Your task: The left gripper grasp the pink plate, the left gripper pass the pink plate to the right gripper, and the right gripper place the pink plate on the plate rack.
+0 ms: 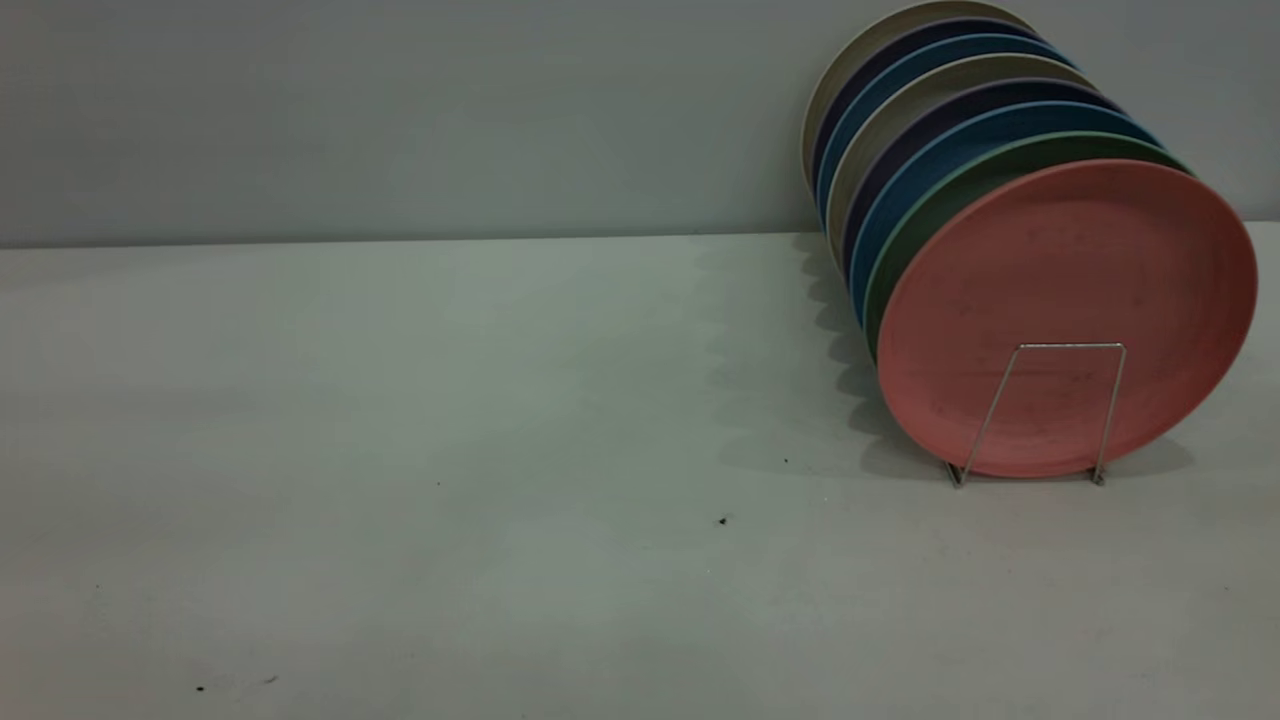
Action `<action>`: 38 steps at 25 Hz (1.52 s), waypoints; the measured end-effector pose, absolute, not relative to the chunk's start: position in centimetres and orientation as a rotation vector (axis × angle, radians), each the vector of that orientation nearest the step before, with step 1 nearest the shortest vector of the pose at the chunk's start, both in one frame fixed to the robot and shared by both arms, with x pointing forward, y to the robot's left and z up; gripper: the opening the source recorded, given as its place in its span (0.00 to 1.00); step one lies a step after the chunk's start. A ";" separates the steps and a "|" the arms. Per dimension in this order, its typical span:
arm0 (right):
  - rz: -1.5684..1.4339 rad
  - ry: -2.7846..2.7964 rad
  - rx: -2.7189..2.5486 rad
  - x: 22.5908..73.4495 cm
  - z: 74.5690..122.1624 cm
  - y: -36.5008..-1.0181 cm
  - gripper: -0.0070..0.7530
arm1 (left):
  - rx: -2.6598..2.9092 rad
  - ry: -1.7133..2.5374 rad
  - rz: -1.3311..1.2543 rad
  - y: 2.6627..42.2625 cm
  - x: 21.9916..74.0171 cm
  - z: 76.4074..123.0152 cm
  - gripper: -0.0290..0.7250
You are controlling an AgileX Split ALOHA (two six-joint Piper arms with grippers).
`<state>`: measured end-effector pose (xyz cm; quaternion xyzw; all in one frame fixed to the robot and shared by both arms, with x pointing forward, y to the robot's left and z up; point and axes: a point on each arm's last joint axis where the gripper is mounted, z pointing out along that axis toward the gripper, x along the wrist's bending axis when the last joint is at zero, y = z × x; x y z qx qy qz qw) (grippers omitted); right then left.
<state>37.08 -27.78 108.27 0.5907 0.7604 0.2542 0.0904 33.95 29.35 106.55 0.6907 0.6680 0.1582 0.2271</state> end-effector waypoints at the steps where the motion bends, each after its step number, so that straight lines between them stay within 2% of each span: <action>1: 0.779 2.254 1.739 36.3 108.2 -27.7 0.67 | 1.887 1.837 0.445 29.3 32.9 106.6 0.71; 9: 0.967 2.166 1.489 30.3 108.4 -26.8 0.67 | 1.783 1.836 0.478 29.1 27.1 106.9 0.71; 17: 0.976 2.041 1.381 25.6 107.1 -27.4 0.67 | 1.739 1.781 0.546 29.0 25.0 106.3 0.71; 24: 0.897 2.038 1.357 25.0 104.3 -28.1 0.67 | 1.839 1.785 0.564 29.4 25.0 103.7 0.71; 38: 0.936 1.959 1.333 23.8 104.2 -28.3 0.67 | 1.836 1.768 0.602 29.5 25.0 103.3 0.71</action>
